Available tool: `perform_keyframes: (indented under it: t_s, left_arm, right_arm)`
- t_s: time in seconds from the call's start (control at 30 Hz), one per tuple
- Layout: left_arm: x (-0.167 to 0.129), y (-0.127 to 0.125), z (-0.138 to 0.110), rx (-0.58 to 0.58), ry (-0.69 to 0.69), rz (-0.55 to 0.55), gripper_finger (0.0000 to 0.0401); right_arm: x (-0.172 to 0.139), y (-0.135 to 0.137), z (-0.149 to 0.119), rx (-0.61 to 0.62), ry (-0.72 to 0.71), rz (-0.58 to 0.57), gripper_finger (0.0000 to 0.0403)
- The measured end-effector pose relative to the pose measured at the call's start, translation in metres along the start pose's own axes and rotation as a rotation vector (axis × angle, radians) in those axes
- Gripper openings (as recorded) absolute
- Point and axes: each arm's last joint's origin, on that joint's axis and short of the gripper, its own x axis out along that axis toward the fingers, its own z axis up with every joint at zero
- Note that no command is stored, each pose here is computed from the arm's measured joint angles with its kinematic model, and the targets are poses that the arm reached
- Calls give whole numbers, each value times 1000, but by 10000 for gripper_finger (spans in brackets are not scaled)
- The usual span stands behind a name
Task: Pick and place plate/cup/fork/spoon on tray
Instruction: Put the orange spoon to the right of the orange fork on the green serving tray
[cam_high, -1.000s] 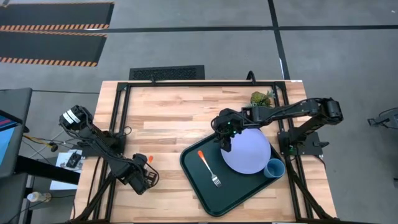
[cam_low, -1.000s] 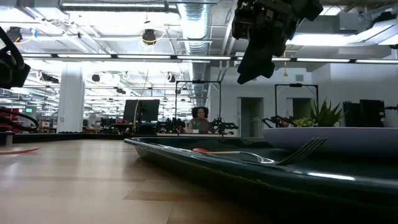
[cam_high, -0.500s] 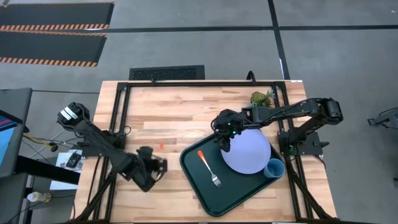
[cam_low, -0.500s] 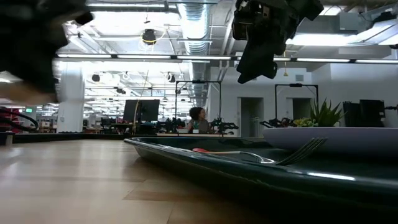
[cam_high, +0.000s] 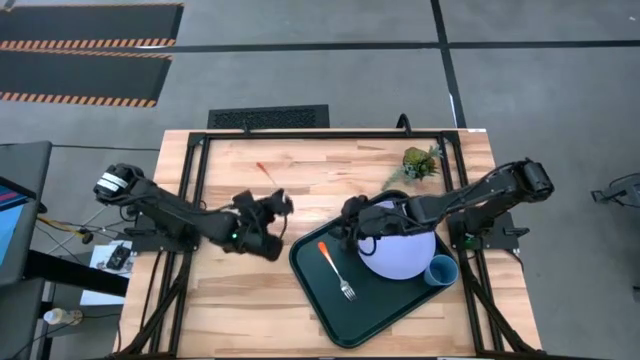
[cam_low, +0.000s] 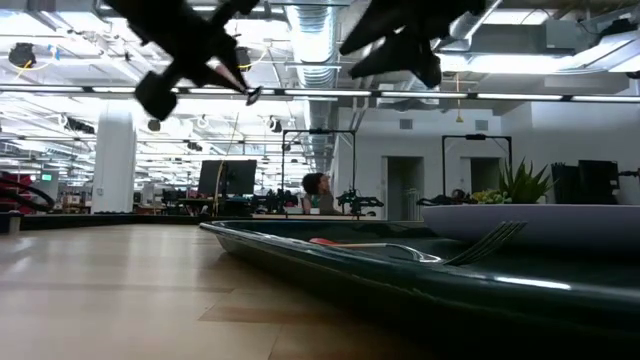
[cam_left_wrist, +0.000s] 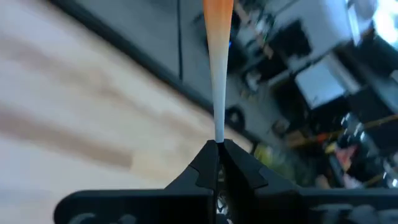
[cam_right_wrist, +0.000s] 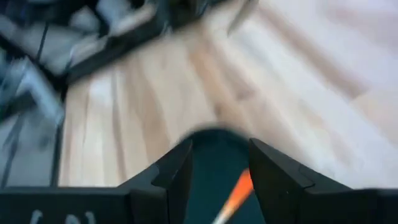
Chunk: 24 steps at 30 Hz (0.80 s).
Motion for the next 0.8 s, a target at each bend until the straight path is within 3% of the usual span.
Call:
perform_keyframes:
  t_s: [0.17,0.3,0.53,0.8]
  left_arm:
    - [16,-22,2,-10,-36,-52,0]
    - [25,-38,4,112,11,-102,0]
    - [36,-56,12,188,35,-193,0]
    - [36,-61,12,181,72,-238,0]
  right_arm:
    - [-3,6,5,32,-174,-107,167]
    - [-3,3,13,57,-256,-151,159]
    - [2,-9,21,82,-270,-171,153]
    - [5,-22,31,109,-279,-167,162]
